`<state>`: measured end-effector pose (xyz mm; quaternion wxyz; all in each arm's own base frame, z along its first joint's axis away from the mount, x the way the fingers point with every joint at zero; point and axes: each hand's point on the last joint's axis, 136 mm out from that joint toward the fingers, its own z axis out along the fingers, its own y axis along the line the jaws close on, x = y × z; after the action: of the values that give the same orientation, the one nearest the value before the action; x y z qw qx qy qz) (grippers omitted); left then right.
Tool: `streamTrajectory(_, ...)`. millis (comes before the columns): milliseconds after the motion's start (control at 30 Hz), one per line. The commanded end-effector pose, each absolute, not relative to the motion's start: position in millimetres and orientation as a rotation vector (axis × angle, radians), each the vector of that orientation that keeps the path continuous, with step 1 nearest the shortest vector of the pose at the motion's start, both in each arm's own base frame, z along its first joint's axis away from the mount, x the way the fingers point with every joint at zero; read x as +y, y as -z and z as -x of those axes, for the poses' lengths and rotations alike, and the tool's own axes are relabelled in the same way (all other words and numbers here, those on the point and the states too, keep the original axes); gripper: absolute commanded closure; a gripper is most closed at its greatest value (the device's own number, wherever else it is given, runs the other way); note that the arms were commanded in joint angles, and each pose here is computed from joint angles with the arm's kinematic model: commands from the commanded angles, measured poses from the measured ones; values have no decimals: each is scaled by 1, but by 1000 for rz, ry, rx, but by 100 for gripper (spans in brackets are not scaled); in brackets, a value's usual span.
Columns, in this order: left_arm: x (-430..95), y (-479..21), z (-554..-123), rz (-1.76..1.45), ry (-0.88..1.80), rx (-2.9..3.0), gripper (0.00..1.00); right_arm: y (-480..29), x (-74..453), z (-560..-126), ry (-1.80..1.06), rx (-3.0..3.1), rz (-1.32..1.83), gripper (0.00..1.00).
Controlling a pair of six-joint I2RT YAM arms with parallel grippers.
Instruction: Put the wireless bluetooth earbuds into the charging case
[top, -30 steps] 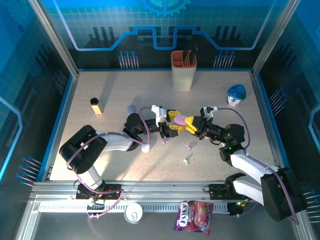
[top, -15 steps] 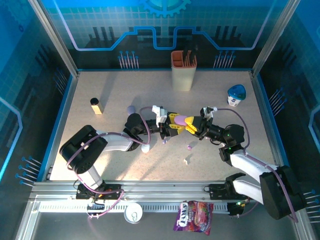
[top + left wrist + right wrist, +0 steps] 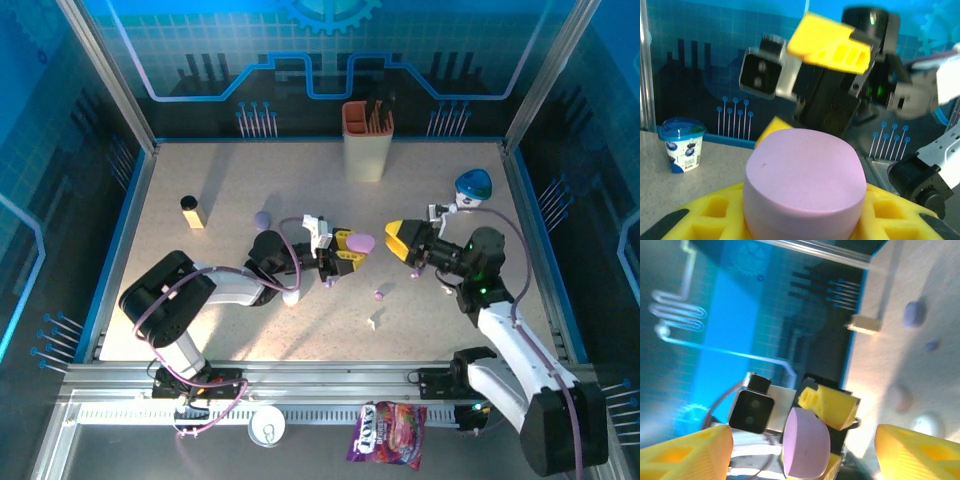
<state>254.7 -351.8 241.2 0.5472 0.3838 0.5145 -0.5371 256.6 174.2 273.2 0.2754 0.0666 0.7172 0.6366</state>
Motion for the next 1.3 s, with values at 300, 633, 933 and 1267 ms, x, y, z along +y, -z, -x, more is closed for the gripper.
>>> streamTrajectory(300, -331, -258, -244, -937, 1287, 1159, 70, -296, 191, -236, -983, 1996, 633, 0)
streamTrajectory(633, -332, -259, -246, -939, 1298, 1161, 73, -306, 224, -230, -536, 1804, 1209, 0)
streamTrajectory(933, -329, -271, -243, -930, 1298, 1134, 75, -300, 235, -256, -386, 1825, 1267, 0)
streamTrajectory(1267, -330, -268, -246, -917, 1297, 1147, 75, -287, 229, -257, -347, 1840, 1316, 0)
